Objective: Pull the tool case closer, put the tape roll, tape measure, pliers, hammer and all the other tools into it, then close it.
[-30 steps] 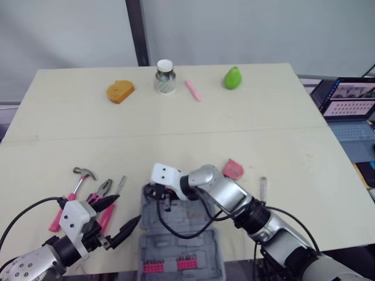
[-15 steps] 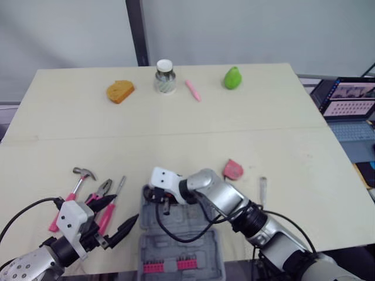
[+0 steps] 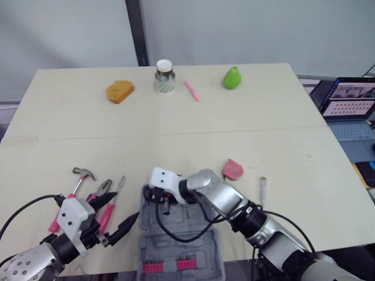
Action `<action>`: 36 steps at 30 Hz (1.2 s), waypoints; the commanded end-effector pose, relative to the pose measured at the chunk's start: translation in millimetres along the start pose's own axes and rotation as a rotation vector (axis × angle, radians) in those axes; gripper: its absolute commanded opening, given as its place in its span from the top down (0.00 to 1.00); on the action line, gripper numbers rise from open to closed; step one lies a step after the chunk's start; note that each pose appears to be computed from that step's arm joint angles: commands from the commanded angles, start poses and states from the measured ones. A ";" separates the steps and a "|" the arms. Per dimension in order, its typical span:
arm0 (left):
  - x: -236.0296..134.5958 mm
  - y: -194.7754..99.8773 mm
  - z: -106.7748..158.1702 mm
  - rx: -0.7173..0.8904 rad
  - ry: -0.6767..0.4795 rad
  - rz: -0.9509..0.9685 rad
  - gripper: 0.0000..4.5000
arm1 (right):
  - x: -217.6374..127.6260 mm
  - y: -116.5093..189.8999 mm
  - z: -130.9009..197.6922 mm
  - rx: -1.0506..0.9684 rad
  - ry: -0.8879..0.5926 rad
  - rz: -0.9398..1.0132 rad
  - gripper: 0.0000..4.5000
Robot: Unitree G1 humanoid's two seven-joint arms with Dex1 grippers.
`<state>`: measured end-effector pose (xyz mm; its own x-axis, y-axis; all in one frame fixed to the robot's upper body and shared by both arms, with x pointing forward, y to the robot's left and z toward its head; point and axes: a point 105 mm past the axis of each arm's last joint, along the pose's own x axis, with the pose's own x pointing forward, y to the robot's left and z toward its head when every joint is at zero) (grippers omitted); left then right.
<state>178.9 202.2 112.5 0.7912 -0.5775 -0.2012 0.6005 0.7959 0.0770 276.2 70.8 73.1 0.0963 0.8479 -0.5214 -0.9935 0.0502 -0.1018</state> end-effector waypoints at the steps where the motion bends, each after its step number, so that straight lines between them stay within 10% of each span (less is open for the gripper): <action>1: 0.9 -1.7 4.4 0.018 -0.012 -0.008 0.00 | -3.1 0.7 17.0 -0.018 -0.060 0.002 0.99; 5: 1.7 -1.6 4.2 0.018 -0.013 -0.008 0.00 | -4.9 0.8 18.8 -0.016 -0.068 0.007 0.99; 12: 3.3 -2.1 4.4 0.020 -0.017 -0.010 0.00 | -3.6 -1.5 22.5 -0.018 -0.082 0.001 0.35; 23: -1.0 1.2 3.9 0.012 -0.022 0.016 0.00 | -20.4 -5.2 40.6 -0.027 -0.208 -0.011 0.35; 28: -9.4 -3.9 -4.0 0.010 -0.004 0.012 0.00 | -16.8 -16.5 31.9 -0.033 -0.210 -0.075 0.73; 36: -4.4 -4.9 -3.8 0.014 -0.011 0.009 0.00 | -5.2 -18.0 26.2 -0.024 -0.217 -0.084 0.73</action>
<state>171.5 203.1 107.1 0.7970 -0.5690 -0.2025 0.5930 0.8008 0.0838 293.9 74.4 95.0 0.1600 0.9226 -0.3510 -0.9825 0.1144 -0.1471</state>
